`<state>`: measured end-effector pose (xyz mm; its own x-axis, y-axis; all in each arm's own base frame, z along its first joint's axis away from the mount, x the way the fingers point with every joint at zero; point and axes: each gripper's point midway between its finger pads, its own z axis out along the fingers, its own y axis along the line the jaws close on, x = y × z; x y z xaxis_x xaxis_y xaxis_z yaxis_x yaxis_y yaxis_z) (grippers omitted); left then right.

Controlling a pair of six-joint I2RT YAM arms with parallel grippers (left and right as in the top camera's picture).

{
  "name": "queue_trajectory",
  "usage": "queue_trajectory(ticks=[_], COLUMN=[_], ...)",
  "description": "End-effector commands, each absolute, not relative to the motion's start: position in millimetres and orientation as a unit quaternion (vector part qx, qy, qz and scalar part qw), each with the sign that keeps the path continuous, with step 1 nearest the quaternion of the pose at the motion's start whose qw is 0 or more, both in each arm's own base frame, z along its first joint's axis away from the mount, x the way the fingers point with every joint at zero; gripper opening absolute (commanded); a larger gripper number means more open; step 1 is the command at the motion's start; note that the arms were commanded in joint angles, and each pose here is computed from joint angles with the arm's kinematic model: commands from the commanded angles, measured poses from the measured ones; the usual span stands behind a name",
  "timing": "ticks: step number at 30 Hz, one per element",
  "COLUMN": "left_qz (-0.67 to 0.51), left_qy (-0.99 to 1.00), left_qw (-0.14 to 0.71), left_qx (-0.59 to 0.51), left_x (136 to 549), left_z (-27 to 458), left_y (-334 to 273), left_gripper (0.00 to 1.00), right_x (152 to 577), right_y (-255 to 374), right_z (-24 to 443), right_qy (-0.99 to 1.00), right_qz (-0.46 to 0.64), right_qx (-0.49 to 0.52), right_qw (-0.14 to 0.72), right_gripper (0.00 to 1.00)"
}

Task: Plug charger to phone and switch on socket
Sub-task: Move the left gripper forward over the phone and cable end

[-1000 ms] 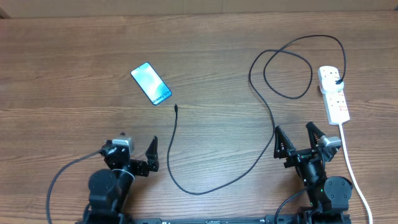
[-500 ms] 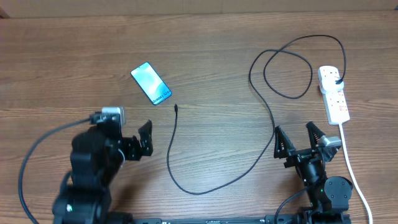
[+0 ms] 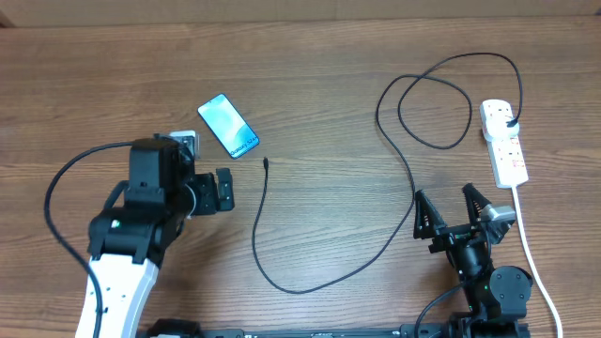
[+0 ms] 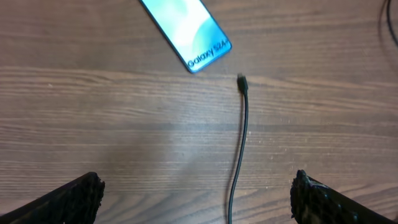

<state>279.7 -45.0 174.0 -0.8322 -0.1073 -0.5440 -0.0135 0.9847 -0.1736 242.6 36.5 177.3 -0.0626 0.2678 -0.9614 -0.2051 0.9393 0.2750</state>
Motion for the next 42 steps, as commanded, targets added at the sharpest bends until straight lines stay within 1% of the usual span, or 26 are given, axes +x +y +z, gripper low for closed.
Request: queue_trajectory(ticks=[1,7,42], left_qz=[-0.095,-0.118,-0.119], left_qy=[0.956,0.959,0.960], left_qw=[0.276,0.254,0.252], left_qx=[-0.036,-0.030,-0.030], left_x=[286.5,290.1,290.5], left_z=[171.9,161.5,160.1], left_y=[-49.6,-59.3,-59.8], left_gripper=[1.00,1.00,1.00], right_x=[242.8,242.8,242.8], right_y=[35.9,35.9,35.8], right_z=[175.5,175.5,175.5], right_qy=[0.707,0.707,0.707], right_qz=[0.169,0.169,0.169], right_qx=[0.022,0.022,0.022], right_qw=[0.687,0.687,0.687], right_gripper=[1.00,1.00,1.00])
